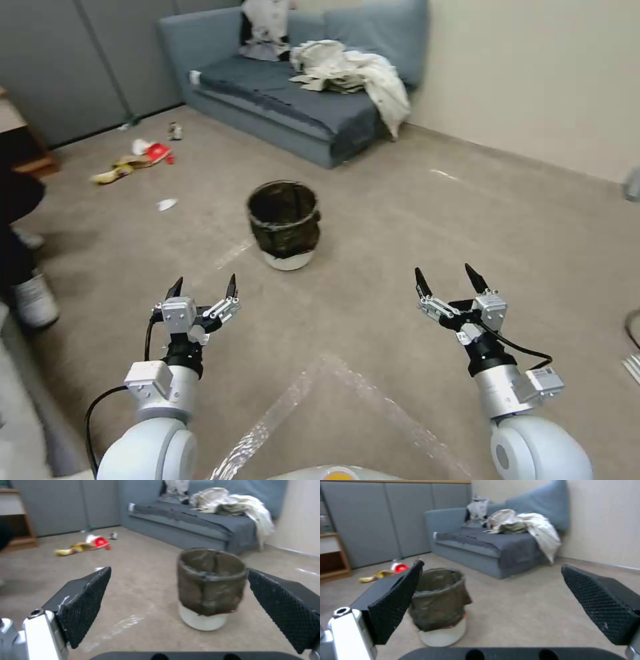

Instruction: Pick up the trash can from the floor.

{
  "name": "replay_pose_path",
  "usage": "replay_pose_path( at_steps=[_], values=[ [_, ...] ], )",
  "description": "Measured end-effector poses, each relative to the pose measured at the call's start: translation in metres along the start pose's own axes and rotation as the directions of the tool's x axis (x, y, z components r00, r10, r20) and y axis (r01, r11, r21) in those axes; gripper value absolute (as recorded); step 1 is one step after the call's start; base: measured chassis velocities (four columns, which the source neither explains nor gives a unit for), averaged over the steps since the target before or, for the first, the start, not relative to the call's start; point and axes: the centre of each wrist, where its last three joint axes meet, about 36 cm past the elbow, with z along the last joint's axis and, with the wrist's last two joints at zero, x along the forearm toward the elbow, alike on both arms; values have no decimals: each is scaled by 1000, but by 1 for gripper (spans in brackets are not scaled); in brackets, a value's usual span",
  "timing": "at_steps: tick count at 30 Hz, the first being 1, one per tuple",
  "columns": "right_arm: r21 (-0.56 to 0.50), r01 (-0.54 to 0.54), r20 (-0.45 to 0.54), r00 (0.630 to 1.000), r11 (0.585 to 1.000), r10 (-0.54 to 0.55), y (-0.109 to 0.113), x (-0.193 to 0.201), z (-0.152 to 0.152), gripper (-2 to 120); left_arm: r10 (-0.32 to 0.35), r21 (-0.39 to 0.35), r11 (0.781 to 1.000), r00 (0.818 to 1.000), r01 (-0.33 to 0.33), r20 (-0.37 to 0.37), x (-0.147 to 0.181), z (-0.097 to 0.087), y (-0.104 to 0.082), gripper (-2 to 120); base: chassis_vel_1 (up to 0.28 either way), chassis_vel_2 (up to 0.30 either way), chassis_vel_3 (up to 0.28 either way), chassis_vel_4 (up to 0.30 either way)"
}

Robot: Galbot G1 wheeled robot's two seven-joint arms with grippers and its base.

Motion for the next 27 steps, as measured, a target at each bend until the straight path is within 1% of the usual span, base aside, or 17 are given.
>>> replay_pose_path(
  at_steps=[5,13,19,23,27],
  values=[
    [2,14,7,1000,1000,-14,0,1,0,100,-8,0,1000,1000,8,8,0,3,-1,100,91,77,62,69],
    [22,30,36,999,999,-31,-4,4,12,100,-8,-3,1000,1000,8,18,1,6,-1,100,0,0,0,0],
    [28,30,38,999,999,-31,-4,8,15,100,-4,-5,1000,1000,4,21,0,5,-1,100,0,0,0,0],
    [30,32,44,998,999,-33,-3,8,15,100,-1,-6,1000,1000,1,22,0,5,-1,100,-66,63,68,-74],
    [29,33,47,998,999,-34,-2,8,15,100,2,-8,1000,1000,-1,23,0,5,0,100,-154,153,147,-132]
  ],
)
